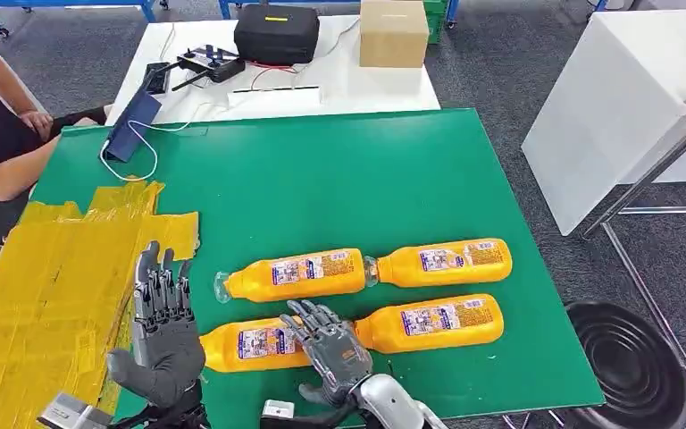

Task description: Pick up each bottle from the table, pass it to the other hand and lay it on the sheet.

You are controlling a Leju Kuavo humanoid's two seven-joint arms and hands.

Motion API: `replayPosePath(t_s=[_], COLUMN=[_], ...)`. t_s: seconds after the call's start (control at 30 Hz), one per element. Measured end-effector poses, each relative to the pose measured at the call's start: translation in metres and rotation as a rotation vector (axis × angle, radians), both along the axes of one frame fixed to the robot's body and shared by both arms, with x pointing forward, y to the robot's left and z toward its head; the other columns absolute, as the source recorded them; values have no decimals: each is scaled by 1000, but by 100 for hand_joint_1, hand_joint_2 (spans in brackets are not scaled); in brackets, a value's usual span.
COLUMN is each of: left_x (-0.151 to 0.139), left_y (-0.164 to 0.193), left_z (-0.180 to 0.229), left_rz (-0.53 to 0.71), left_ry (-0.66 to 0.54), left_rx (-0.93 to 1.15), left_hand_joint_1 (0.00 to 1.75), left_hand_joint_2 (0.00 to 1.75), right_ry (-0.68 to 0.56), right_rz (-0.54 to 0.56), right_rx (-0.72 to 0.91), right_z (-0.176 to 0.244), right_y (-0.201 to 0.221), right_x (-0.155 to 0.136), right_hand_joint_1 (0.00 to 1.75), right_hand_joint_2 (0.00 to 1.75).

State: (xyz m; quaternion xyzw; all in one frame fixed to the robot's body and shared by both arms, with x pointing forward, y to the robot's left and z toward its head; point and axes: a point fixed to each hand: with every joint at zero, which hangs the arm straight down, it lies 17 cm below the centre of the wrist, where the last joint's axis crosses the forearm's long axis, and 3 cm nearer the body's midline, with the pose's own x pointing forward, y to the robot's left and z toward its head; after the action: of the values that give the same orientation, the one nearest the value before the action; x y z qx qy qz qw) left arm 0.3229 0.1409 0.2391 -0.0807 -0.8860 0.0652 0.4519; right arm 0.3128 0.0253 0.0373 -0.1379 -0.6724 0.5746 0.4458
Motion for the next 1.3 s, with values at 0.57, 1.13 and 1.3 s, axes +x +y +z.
replayPosePath(t_s=[0.57, 1.13, 1.3], left_x=[3, 4, 4], left_y=[-4, -5, -5], left_z=[1, -1, -1], left_rz=[-23, -26, -26], left_ry=[-4, -1, -1], left_rx=[-8, -6, -6], left_hand_joint_1=[0, 0, 0], left_hand_joint_2=[0, 0, 0], right_ry=[73, 76, 77], right_rz=[114, 121, 120], right_rx=[-156, -182, -183], right_z=[-37, -42, -42], right_y=[10, 11, 11], right_x=[21, 28, 28], right_hand_joint_1=[0, 0, 0], right_hand_joint_2=[175, 175, 175])
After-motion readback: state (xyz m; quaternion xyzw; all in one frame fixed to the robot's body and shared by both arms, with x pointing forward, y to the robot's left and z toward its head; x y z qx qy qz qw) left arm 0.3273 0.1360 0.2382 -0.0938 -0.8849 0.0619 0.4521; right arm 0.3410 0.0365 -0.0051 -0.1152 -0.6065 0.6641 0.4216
